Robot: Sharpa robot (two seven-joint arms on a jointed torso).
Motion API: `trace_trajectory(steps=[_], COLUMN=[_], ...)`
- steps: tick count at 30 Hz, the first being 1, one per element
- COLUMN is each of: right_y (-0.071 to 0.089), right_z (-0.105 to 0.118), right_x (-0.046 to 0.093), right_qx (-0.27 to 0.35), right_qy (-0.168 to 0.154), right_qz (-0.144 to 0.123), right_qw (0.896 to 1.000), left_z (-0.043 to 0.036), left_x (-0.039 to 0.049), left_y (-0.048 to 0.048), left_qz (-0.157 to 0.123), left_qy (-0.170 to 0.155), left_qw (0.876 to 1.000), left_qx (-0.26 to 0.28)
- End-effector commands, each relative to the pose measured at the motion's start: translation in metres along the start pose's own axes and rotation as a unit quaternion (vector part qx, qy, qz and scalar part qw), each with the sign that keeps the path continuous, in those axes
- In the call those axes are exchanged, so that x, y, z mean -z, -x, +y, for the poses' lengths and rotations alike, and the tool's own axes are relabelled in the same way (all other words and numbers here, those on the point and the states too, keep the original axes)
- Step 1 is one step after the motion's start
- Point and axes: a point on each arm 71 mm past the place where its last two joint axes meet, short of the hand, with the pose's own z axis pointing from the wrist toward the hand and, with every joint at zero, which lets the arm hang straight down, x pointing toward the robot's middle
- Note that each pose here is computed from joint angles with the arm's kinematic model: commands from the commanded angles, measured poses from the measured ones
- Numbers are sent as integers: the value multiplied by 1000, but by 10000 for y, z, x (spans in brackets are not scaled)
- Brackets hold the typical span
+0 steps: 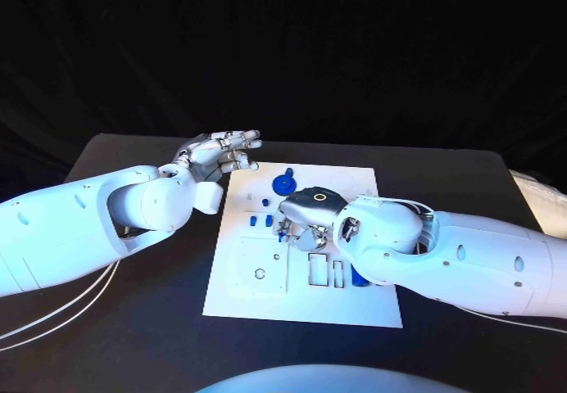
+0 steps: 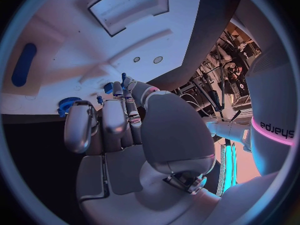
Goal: Assemble the parts on the task board
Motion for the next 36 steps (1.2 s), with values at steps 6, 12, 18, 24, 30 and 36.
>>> trace_trajectory(steps=[6, 12, 18, 24, 30, 36], right_y=[-101, -144, -166, -176, -183, -186], right_z=[77, 91, 95, 105, 146, 156], right_x=[-44, -52, -49, -41, -24, -18], right_qx=[16, 14, 12, 10, 8, 7], right_qy=[16, 18, 19, 21, 25, 27], right_qz=[19, 27, 34, 38, 41, 42], right_qw=[1000, 999, 999, 999, 999, 999], left_z=[-9, -9, -8, -8, -8, -9], left_x=[-11, -12, -16, -18, -19, -19], left_y=[-42, -43, -39, -32, -25, -18], left_qz=[16, 16, 16, 15, 15, 14], left_qy=[-8, -9, -8, -8, -7, -7], left_qw=[1000, 1000, 1000, 1000, 1000, 1000], left_qx=[-3, -5, -6, -6, -7, -7])
